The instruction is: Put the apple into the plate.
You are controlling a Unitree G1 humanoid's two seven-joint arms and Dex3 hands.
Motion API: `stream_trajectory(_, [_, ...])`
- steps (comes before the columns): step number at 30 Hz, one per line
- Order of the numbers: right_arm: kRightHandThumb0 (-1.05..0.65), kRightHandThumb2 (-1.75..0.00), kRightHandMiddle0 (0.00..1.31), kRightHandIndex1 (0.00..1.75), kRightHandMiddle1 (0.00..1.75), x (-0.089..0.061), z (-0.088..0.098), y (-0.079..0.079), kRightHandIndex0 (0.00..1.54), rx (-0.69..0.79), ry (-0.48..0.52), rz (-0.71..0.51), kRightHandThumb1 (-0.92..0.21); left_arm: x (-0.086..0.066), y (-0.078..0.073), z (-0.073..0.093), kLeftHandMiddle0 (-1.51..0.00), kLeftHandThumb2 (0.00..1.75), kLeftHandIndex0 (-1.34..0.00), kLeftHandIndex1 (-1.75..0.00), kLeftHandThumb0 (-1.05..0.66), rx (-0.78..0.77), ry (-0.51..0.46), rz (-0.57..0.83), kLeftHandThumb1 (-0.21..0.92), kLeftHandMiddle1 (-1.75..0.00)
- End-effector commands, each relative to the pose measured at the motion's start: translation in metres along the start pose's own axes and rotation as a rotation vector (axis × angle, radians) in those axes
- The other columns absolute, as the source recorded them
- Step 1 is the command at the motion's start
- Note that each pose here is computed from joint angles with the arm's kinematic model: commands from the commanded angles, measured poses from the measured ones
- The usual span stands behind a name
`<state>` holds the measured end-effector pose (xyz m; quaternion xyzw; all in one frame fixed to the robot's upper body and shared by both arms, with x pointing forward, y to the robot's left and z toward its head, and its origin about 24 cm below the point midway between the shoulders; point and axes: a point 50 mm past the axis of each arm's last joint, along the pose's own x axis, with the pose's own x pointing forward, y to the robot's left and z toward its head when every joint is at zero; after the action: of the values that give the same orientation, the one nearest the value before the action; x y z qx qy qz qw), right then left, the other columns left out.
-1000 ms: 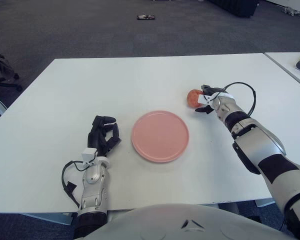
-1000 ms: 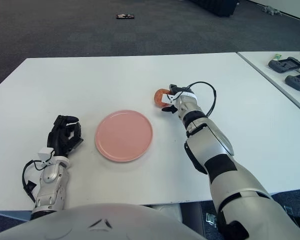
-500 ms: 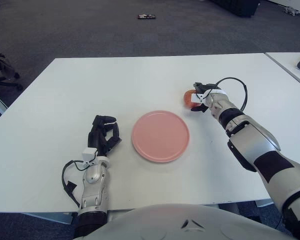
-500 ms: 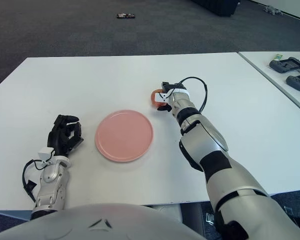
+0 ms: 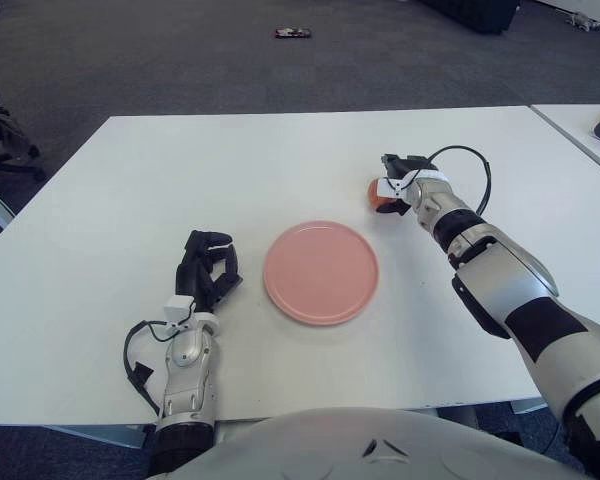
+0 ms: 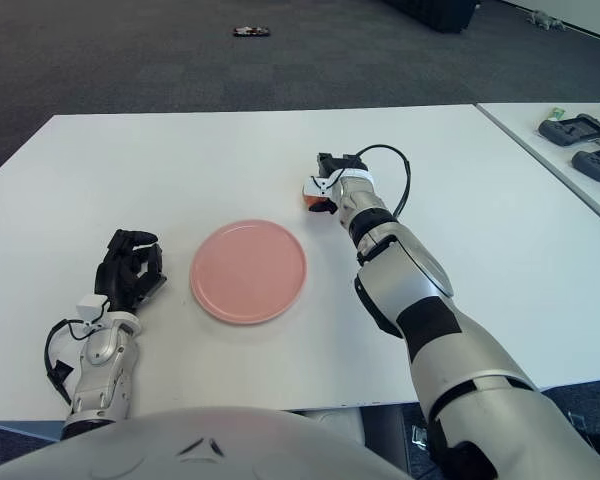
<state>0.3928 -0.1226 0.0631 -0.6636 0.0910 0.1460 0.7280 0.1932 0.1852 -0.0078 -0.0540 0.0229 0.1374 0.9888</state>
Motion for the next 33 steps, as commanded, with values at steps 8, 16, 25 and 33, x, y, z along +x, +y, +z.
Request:
stream_trajectory(8, [-0.93,-0.72,0.0,0.0,0.0,0.002,0.011,-0.021,0.0,0.005,-0.044,-0.082,-0.5,-0.008,0.005,-0.019,-0.82,0.89,-0.35,-1.75,-0.38,0.007,0.117,0.014,0.66,-1.75])
stream_trajectory(16, [-0.93,-0.7,0.0,0.0,0.0,0.002,0.016,-0.023,0.0,-0.002,-0.062,-0.067,-0.49,-0.008,0.004,-0.018,-0.81,0.9,-0.36,-1.75,-0.39,0.002,0.101,0.017,0.65,-1.75])
stream_trajectory(25, [-0.9,-0.7,0.0,0.0,0.0,0.002,0.021,-0.018,0.0,-0.017,-0.066,-0.022,-0.49,-0.008,0.004,-0.019,-0.79,0.88,-0.34,-1.75,-0.38,-0.004,0.101,0.021,0.67,-1.75])
stream_trajectory(33, [-0.91,-0.71,0.0,0.0,0.0,0.002,0.022,-0.005,0.0,-0.031,-0.051,0.037,-0.51,-0.008,0.006,-0.019,-0.8,0.87,-0.34,-1.75,-0.38,0.0,0.104,0.023,0.68,-1.75])
